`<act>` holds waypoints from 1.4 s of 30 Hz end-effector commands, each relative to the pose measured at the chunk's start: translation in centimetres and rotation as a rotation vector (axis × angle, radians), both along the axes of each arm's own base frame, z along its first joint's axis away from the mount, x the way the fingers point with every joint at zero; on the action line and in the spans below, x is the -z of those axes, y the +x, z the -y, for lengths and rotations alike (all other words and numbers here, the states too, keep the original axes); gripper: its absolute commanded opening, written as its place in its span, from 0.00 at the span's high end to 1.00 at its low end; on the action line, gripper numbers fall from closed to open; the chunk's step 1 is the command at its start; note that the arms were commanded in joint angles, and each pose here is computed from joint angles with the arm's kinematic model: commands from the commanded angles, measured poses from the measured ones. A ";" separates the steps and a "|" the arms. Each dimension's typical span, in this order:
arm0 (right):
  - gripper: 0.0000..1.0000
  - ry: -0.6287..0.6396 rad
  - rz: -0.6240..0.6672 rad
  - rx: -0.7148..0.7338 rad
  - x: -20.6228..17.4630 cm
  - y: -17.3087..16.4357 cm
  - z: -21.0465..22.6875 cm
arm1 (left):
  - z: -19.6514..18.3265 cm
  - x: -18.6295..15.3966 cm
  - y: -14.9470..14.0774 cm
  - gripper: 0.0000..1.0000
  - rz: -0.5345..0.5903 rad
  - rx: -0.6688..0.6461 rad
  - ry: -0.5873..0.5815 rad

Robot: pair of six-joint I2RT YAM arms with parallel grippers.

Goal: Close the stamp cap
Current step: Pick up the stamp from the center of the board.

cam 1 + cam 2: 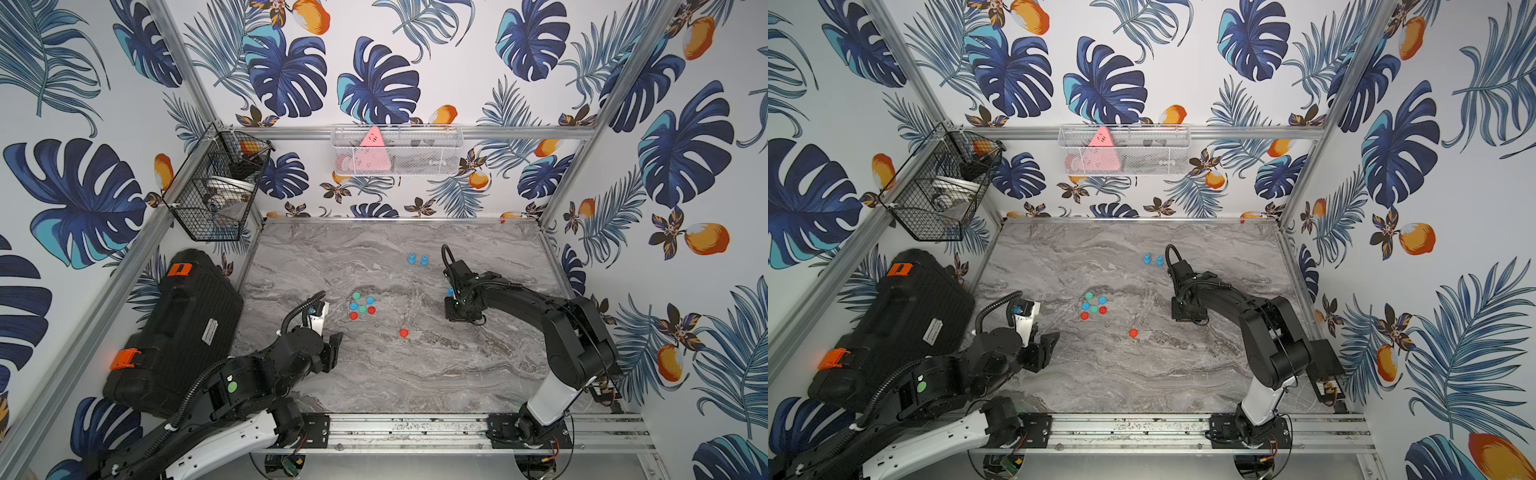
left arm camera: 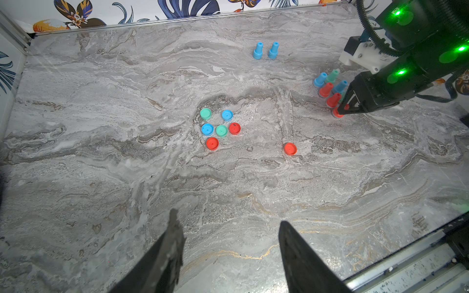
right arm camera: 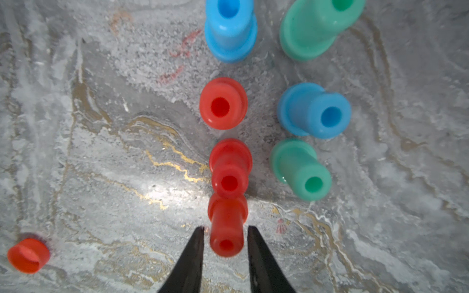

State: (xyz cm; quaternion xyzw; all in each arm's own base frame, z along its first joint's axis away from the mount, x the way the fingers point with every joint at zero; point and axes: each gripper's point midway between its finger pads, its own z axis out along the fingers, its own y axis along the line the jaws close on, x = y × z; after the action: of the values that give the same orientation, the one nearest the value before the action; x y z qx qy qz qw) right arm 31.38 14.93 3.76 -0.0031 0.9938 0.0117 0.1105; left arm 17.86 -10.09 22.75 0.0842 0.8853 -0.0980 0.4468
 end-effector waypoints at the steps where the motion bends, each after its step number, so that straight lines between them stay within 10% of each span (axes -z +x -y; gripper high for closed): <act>1: 0.69 0.009 0.018 -0.008 -0.2 0.6 -0.3 | 0.0 -0.3 0.3 0.36 0.016 -0.011 -0.011; 22: 0.77 0.037 0.038 -0.008 -2.2 -0.7 -0.5 | 0.1 -0.3 0.3 0.36 0.015 -0.010 -0.015; 42: 0.78 0.011 0.070 -0.234 -4.0 -2.8 -11.0 | 0.2 -0.3 0.2 0.36 0.012 -0.007 -0.015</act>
State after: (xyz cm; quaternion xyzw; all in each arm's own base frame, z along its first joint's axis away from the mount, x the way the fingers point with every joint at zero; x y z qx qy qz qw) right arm 28.79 25.73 7.94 -0.1186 0.9812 0.0412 0.1469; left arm 17.87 -10.11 22.67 0.0839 0.8859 -0.0975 0.4457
